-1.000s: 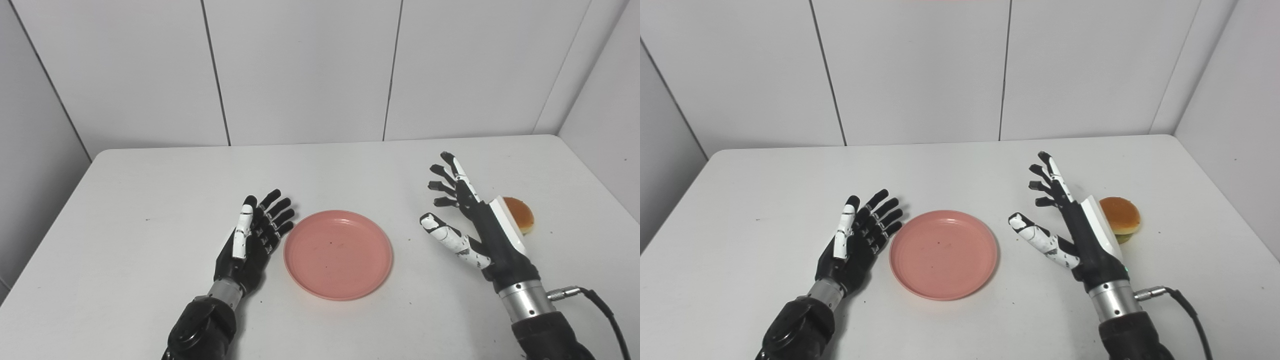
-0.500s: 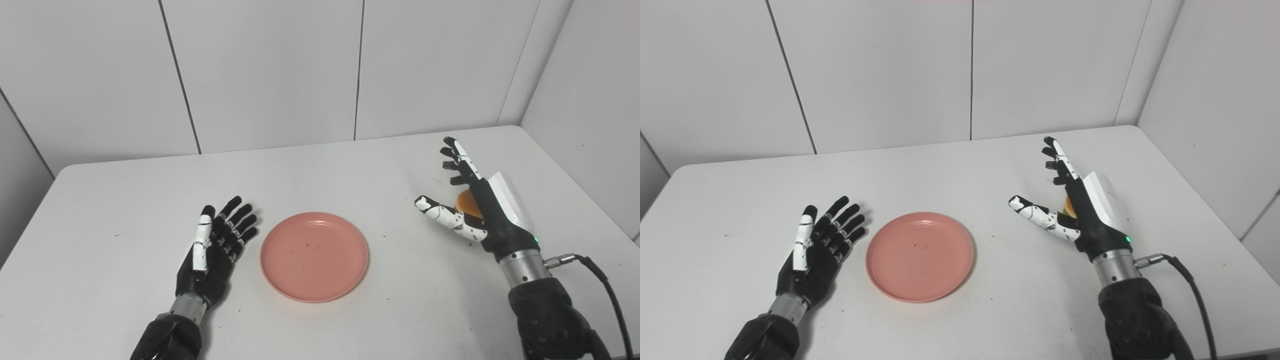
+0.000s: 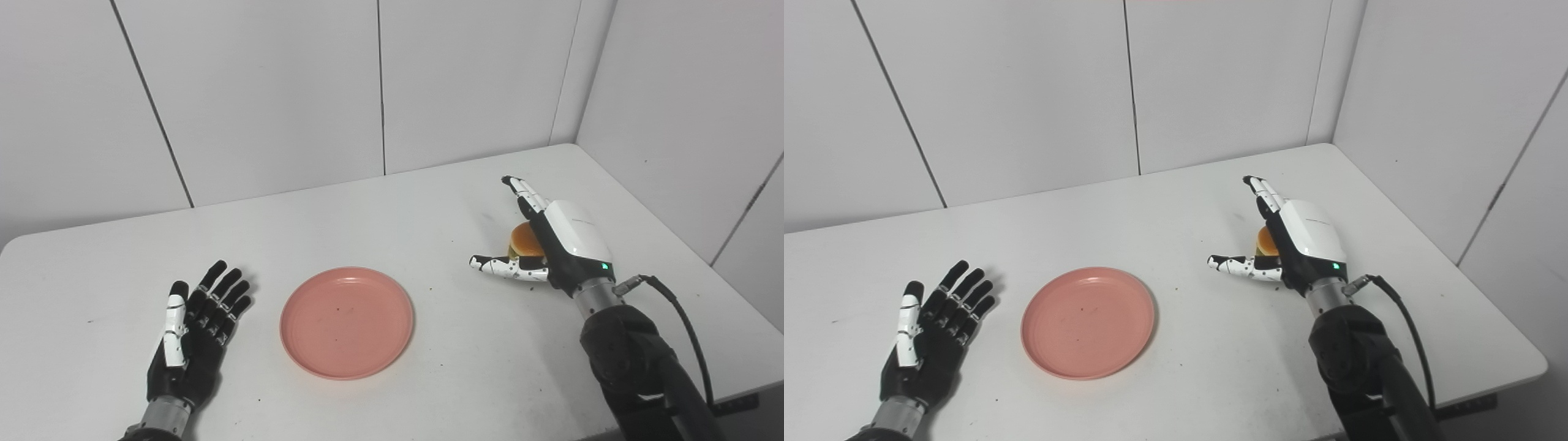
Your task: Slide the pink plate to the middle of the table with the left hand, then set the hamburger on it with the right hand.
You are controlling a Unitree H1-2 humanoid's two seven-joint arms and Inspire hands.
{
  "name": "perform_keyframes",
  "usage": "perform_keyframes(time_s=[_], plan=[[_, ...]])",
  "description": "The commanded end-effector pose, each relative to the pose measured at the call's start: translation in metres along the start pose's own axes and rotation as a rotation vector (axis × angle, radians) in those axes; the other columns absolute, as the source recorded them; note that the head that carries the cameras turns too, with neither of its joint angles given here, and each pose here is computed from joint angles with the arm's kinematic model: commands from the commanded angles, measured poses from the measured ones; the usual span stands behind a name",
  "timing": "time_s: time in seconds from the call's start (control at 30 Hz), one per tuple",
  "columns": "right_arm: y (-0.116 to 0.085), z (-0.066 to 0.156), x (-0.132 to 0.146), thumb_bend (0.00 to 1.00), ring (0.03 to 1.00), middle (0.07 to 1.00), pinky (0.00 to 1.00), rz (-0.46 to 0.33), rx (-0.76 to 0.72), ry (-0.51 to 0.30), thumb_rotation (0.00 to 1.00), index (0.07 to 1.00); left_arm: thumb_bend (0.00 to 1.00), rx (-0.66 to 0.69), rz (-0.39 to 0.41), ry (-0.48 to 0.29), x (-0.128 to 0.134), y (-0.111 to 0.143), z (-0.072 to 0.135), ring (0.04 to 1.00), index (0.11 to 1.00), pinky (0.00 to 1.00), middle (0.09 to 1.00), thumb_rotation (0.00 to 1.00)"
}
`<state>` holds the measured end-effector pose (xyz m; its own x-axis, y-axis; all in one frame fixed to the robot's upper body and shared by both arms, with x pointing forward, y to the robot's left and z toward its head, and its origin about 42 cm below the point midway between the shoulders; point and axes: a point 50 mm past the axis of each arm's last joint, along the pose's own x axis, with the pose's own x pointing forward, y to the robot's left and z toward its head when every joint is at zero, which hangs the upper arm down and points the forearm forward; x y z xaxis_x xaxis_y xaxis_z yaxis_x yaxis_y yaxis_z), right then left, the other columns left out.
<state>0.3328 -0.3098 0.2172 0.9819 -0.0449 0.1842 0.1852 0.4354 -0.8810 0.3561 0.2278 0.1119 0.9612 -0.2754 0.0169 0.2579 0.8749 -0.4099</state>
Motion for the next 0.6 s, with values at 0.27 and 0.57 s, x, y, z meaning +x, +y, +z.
perform_keyframes(time_s=[0.27, 0.57], plan=[[-0.013, -0.004, 0.029, 0.86, 0.908, 0.973, 0.74, -0.056, -0.116, 0.045, 0.56, 0.952, 0.51, -0.012, 0.011, 0.023, -0.004, 0.012, -0.001, 0.888, 0.874, 0.91, 0.880, 1.00], [-0.011, -0.014, 0.042, 0.86, 0.928, 0.989, 0.79, -0.054, -0.150, 0.101, 0.54, 0.956, 0.51, -0.019, 0.014, 0.029, -0.006, 0.013, -0.001, 0.886, 0.876, 0.91, 0.881, 1.00]])
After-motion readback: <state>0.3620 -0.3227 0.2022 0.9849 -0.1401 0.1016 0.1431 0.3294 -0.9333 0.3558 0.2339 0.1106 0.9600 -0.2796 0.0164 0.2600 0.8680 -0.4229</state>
